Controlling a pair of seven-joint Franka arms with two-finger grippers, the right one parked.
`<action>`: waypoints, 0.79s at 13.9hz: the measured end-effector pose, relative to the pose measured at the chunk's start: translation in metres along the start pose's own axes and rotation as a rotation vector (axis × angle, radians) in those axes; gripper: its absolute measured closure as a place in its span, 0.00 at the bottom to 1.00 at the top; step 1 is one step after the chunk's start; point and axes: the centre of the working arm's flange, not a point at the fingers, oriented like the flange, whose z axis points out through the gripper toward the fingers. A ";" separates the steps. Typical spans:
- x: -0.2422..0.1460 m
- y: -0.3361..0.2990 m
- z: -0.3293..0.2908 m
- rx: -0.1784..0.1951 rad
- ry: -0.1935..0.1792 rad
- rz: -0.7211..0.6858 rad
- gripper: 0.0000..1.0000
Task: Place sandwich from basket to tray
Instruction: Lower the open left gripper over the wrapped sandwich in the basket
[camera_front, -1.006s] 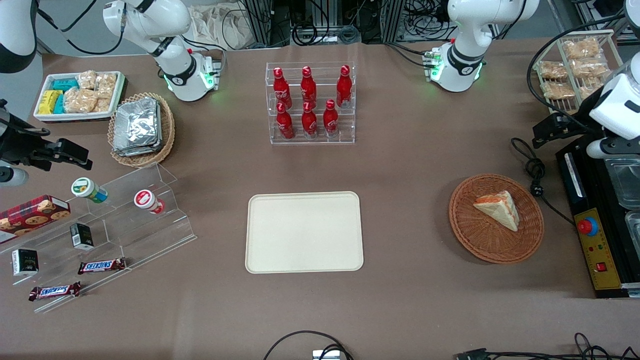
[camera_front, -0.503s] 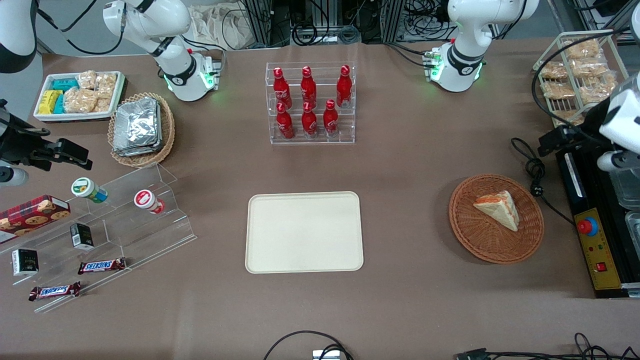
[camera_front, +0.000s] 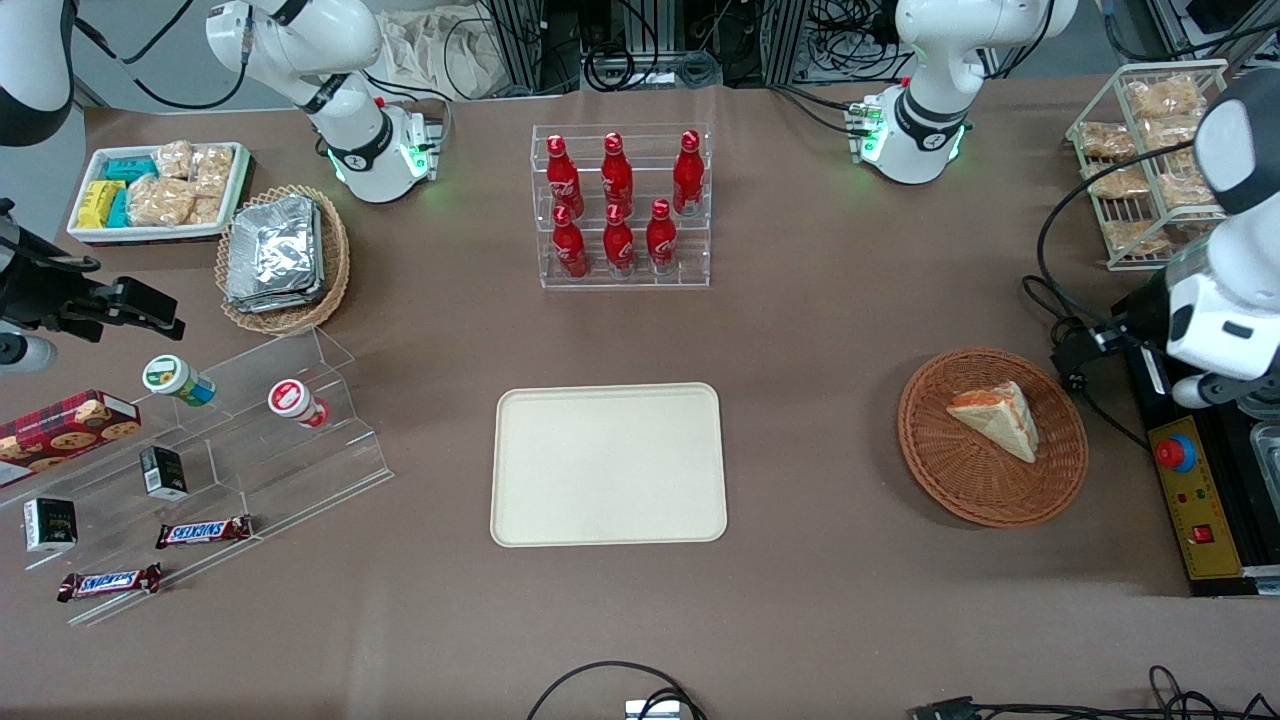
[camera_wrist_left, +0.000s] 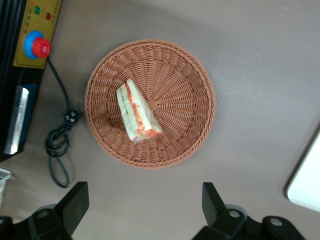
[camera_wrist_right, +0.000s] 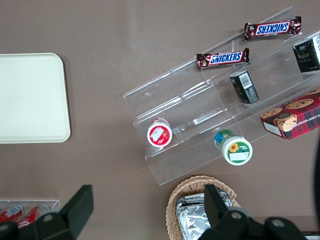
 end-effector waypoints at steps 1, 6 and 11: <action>0.000 0.000 0.013 -0.002 0.004 -0.028 0.00; 0.005 -0.002 0.071 0.041 0.032 -0.157 0.00; -0.003 -0.005 0.141 0.011 0.076 -0.260 0.00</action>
